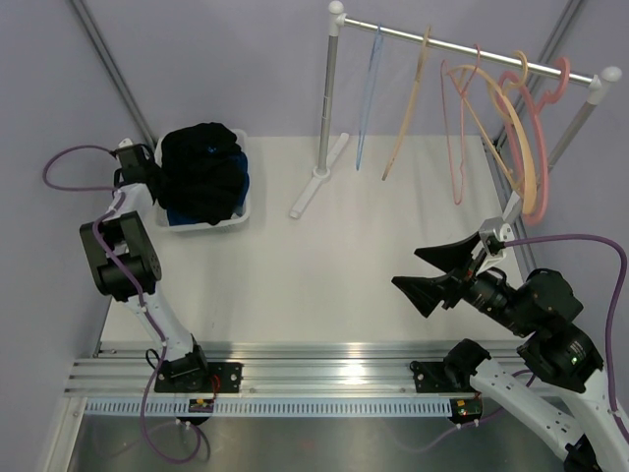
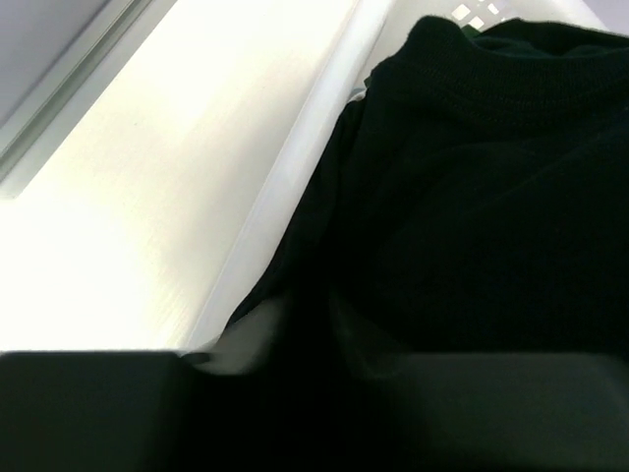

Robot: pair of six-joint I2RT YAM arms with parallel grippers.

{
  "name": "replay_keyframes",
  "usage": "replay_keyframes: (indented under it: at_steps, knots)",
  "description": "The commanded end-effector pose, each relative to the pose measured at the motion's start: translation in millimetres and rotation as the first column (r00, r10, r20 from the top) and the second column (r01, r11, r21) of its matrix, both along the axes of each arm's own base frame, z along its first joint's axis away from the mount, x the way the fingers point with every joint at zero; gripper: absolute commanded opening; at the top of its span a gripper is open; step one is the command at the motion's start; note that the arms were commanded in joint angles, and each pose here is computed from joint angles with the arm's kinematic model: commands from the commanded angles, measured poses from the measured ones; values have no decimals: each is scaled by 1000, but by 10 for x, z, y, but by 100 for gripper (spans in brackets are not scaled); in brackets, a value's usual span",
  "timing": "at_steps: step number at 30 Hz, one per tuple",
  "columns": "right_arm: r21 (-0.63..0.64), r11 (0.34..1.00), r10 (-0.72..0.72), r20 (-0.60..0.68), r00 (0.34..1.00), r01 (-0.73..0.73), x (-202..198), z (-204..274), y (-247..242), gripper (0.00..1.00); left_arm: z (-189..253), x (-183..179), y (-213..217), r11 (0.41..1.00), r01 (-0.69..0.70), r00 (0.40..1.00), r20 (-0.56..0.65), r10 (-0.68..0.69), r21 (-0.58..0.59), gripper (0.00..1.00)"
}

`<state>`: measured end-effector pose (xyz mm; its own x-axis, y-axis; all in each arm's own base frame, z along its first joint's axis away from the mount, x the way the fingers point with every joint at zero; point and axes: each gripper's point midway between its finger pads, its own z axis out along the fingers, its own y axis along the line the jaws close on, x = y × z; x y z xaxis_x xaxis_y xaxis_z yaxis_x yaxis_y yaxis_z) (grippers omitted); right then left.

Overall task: Remove the t-shirt from the hanger
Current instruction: Reset both arms

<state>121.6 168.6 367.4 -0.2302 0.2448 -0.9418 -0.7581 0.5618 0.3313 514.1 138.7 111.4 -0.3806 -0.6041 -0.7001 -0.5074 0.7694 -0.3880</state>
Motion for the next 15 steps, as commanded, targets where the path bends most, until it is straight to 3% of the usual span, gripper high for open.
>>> replay_keyframes:
  at_steps: [1, 3, 8, 11, 15]
  knots:
    - [2, 1000, -12, 27, 1000, 12, 17, 47, -19, 99, 465, -77, -3, 998, 4, 999, 36, -7, 57, 34]
    - [5, 1000, -10, 29, 1000, 10, 5, 52, -25, 99, 703, -104, -33, 998, 7, 997, 79, -12, 64, 49]
    - [5, 1000, -13, 28, 1000, 13, 20, 49, -19, 100, 1156, -175, -100, 997, 21, 986, 164, -32, 73, 68]
    - [4, 1000, -8, 18, 1000, 8, 34, 31, 5, 99, 1390, -231, -190, 997, 49, 976, 211, -61, 65, 99]
    - [-3, 1000, 4, 11, 1000, -4, 42, 19, 39, 100, 1535, -370, -228, 998, 34, 974, 221, -47, 60, 99]
